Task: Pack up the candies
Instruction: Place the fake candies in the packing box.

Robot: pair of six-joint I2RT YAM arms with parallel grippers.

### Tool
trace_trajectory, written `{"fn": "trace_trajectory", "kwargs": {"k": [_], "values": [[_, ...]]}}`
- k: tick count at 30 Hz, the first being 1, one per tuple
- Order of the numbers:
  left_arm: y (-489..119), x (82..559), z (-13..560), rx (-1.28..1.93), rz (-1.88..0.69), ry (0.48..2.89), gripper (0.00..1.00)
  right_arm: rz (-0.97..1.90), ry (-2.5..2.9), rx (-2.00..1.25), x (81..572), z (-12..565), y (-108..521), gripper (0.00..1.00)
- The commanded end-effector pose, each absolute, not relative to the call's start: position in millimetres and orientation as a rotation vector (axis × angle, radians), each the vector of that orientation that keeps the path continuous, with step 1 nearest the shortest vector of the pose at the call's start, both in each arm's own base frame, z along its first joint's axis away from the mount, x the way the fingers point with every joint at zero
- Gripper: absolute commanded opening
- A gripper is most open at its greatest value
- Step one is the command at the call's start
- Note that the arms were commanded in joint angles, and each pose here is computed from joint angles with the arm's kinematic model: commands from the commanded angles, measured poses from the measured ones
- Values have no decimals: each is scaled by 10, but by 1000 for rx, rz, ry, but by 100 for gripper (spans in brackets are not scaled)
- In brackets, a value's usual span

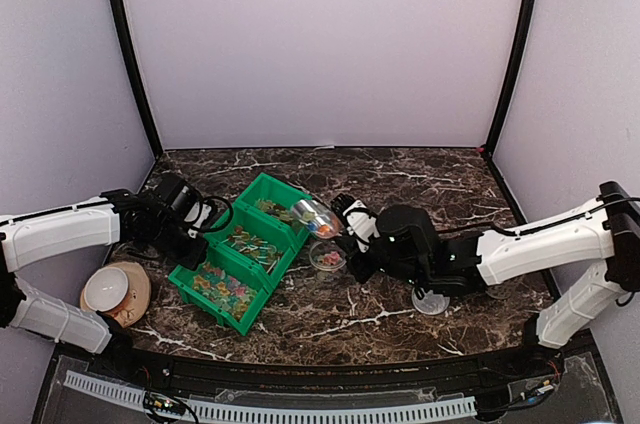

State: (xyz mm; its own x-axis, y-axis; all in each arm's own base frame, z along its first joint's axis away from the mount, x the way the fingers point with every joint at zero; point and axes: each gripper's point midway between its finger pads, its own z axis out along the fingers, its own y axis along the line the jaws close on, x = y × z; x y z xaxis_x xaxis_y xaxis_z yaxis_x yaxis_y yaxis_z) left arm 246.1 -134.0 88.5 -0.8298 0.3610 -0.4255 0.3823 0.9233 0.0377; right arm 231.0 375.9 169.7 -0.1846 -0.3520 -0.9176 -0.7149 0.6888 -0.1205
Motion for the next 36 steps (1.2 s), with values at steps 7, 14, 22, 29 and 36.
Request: {"fn": "trace_trajectory", "kwargs": {"k": [7,14,22,29,36], "values": [[-1553,2690,1463,478,-223,2447,0,312,1972,-852,2165,1623,3382,0],[-1521,2711,1338,481,-186,2461,0,250,2035,-877,2080,1596,3248,0],[-1486,2721,1295,476,-155,2467,0,164,2082,-928,1997,1575,3194,0],[-1482,2724,1277,475,-151,2473,0,79,2116,-980,1960,1540,3175,0],[-1479,2726,1269,476,-146,2475,0,46,2138,-1015,1934,1515,3170,0]]}}
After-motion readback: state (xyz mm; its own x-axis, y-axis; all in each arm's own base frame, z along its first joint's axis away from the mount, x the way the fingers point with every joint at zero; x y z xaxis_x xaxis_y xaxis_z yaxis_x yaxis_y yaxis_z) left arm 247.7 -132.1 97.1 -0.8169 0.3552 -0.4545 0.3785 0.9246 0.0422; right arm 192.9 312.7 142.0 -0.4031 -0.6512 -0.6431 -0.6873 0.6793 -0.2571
